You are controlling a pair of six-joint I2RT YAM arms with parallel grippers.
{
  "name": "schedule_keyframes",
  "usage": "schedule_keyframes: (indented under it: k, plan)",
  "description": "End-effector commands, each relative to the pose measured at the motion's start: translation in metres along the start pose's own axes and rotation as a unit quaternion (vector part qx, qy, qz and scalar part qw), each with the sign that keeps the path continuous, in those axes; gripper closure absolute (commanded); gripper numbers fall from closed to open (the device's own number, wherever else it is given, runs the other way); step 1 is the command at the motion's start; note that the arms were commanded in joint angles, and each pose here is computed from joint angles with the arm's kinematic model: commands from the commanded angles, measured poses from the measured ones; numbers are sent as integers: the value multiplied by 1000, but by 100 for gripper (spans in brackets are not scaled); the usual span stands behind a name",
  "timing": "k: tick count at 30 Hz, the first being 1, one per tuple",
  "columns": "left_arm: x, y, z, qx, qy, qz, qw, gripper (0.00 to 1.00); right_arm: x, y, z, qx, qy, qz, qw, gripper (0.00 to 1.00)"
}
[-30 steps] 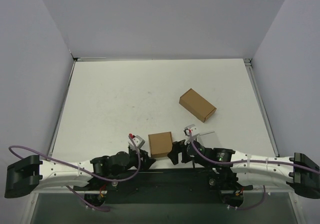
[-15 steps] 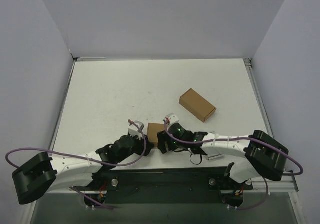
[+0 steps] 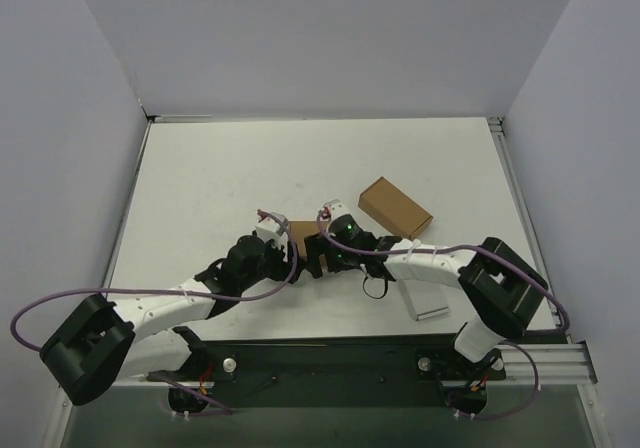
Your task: Fold the paper box
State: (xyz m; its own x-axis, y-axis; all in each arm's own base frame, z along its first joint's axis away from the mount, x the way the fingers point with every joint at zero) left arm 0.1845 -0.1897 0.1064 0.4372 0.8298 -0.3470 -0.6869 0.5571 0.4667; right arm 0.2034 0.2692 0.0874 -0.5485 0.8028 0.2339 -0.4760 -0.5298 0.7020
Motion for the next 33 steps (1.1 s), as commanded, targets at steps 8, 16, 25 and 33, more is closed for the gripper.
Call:
schedule_keyframes:
  k: [8, 16, 25, 33]
  plan:
    - [9, 43, 58, -51, 27, 12, 998, 19, -23, 79, 25, -96, -10, 3, 995, 13]
    - [34, 95, 117, -99, 74, 61, 990, 12, -95, 144, 23, -154, -97, -103, 978, 12]
    - [42, 132, 140, -73, 21, 80, 994, 3, -124, 216, 9, -206, -164, -182, 947, 10]
    - [35, 156, 140, -138, 25, 81, 987, 3, -122, 246, 10, -258, -167, -223, 925, 4]
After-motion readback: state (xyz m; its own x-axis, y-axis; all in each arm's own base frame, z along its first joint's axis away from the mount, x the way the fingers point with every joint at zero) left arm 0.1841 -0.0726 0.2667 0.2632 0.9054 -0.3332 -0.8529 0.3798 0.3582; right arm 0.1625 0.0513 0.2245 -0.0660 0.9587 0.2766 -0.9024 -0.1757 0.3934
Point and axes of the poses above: each gripper's point midway between its finger pads, its own y axis back along the fingers, its own x axis along the line the jaws close on, z = x × y, the point moved 8 cm from there along y, back along the fingers, and after that the axes turned 2 degrees about y, right-handed, at the moved point
